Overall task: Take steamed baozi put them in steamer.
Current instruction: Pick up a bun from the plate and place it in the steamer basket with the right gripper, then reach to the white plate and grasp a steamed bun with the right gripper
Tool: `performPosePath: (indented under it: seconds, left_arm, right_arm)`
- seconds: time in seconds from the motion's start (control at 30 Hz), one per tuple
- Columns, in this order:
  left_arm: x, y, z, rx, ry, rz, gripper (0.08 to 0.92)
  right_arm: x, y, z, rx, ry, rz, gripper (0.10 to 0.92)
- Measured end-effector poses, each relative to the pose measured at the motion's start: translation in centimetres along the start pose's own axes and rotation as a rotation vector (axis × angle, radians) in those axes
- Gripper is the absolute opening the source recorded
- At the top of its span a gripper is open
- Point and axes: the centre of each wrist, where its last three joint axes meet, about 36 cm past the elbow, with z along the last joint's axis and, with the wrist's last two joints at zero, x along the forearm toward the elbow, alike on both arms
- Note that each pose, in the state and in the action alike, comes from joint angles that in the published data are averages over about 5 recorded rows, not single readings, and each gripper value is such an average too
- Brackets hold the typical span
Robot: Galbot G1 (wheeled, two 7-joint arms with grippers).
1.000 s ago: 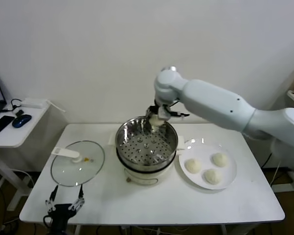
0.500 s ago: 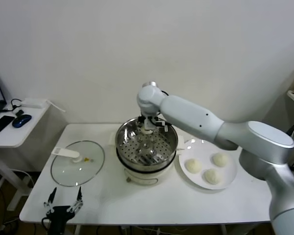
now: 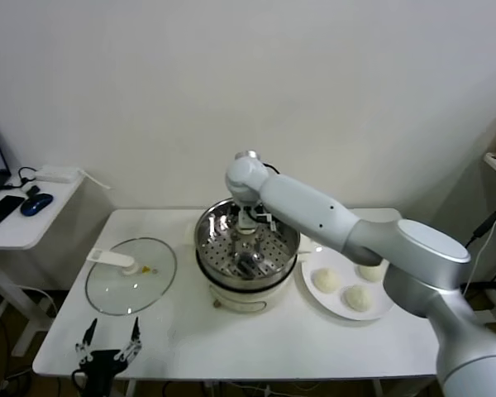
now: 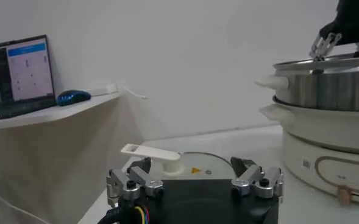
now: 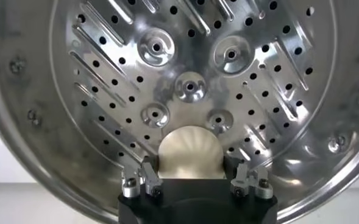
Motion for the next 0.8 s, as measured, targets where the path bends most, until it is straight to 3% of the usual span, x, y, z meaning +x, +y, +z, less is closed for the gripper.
performPosePath:
  seconds: [0.27, 0.8]
  left_arm:
    - [-0.1, -0.1, 0.1, 0.002, 0.000, 0.000, 0.823]
    - [0.0, -0.2, 0.2, 0.011, 0.000, -0.001, 0.823]
  right_arm:
    - [-0.4, -0.5, 0.1, 0.006, -0.007, 0.011, 0.815]
    - [1.8, 0.5, 1.6, 0.022, 0.002, 0.000, 0.823]
